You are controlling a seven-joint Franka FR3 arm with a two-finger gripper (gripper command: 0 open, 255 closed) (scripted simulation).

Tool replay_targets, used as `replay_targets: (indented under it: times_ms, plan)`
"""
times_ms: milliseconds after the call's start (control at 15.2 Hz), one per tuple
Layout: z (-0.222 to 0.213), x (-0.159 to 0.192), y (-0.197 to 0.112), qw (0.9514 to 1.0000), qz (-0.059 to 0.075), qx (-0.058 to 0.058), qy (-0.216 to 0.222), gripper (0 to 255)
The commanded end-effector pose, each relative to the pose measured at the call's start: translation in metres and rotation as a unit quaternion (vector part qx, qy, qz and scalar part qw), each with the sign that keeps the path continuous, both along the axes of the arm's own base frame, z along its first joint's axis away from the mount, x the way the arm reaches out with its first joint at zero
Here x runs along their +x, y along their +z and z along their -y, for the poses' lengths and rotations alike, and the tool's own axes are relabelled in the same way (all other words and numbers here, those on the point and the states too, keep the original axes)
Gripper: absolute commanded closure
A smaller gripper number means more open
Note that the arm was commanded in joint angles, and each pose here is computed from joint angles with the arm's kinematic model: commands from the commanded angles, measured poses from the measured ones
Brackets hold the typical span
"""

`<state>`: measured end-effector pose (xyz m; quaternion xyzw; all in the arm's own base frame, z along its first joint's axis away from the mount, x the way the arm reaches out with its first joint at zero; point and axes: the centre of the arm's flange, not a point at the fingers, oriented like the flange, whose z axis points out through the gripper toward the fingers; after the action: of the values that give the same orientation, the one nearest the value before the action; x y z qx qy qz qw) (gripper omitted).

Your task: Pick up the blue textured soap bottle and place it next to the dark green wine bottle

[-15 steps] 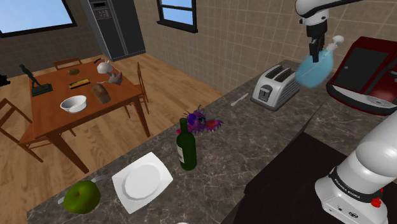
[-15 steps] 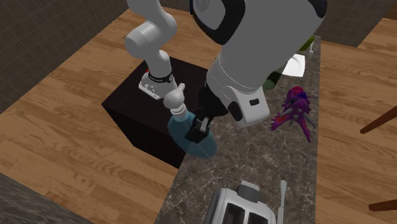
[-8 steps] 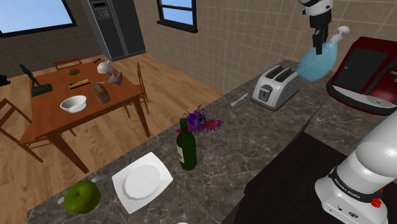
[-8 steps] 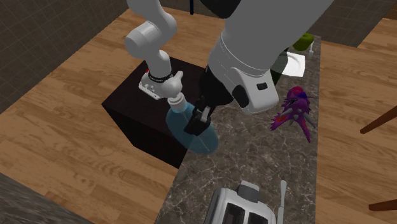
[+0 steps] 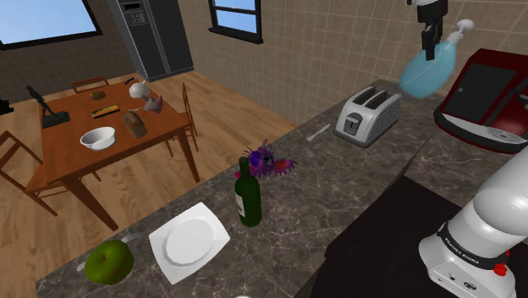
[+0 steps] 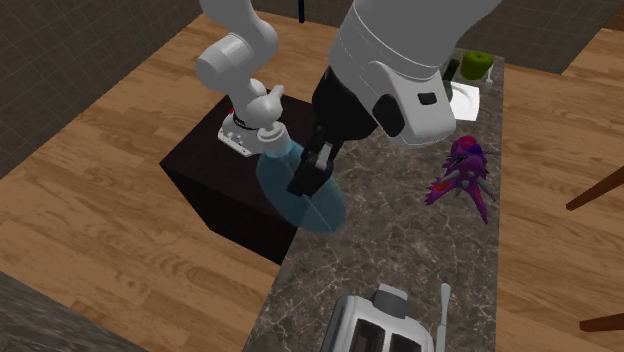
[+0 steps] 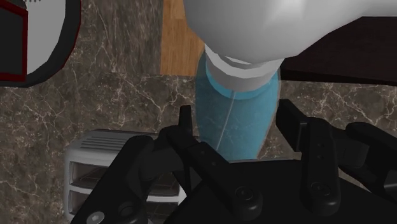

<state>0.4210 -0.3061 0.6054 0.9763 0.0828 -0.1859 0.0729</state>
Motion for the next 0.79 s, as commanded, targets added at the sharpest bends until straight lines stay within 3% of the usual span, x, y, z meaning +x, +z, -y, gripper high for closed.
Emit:
replay_targets:
  times_ms: [0, 198, 726]
  plan:
    - [0.0, 0.0, 0.011, 1.0, 0.0, 0.0, 0.0, 255]
    - [0.0, 0.0, 0.021, 1.0, 0.0, 0.0, 0.0, 255]
    - [-0.105, 0.008, 0.022, 1.0, 0.0, 0.0, 0.0, 255]
